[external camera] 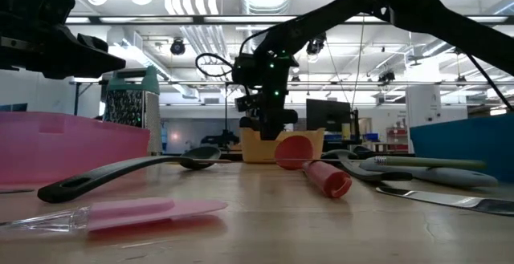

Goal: Pick & Place Kitchen Items
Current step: Put the orange spatula into the yellow bin

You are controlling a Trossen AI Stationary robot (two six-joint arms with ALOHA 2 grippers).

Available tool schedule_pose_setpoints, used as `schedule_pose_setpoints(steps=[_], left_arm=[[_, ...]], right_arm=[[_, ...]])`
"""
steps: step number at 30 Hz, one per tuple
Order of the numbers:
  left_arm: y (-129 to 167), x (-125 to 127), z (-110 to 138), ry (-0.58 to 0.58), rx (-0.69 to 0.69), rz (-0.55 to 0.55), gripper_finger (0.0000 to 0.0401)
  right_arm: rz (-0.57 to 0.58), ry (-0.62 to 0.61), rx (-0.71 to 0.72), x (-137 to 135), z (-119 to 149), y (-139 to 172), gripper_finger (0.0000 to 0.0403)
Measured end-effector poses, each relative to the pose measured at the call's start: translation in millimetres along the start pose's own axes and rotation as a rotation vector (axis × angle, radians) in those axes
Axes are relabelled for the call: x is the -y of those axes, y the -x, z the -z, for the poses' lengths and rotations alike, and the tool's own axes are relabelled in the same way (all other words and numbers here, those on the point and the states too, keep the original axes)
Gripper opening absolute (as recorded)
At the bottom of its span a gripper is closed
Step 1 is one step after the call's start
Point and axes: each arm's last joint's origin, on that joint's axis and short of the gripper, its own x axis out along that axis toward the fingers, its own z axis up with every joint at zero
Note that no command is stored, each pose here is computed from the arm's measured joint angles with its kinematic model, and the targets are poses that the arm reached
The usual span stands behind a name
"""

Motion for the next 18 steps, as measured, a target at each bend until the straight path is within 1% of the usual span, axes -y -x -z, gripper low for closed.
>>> schedule_pose_setpoints(steps=[4,9,14,18], left_arm=[[0.0,0.0,0.0,0.000,0.000,0.000,0.0023],[0.0,0.0,0.0,0.000,0.000,0.000,0.0023],[0.0,0.0,0.0,0.000,0.000,0.000,0.0023],[0.0,0.0,-0.1,0.000,0.000,0.000,0.0023]], right_arm=[[0.020,-0.011,0.023,1.5,-2.6,-0.1,0.0030],[0.052,-0.051,0.050,4.2,-5.4,0.1,0.0071],[0.055,-0.069,0.045,4.2,-5.1,0.1,0.0109],[0.090,-0.096,0.018,5.5,-4.6,1.6,0.0140]])
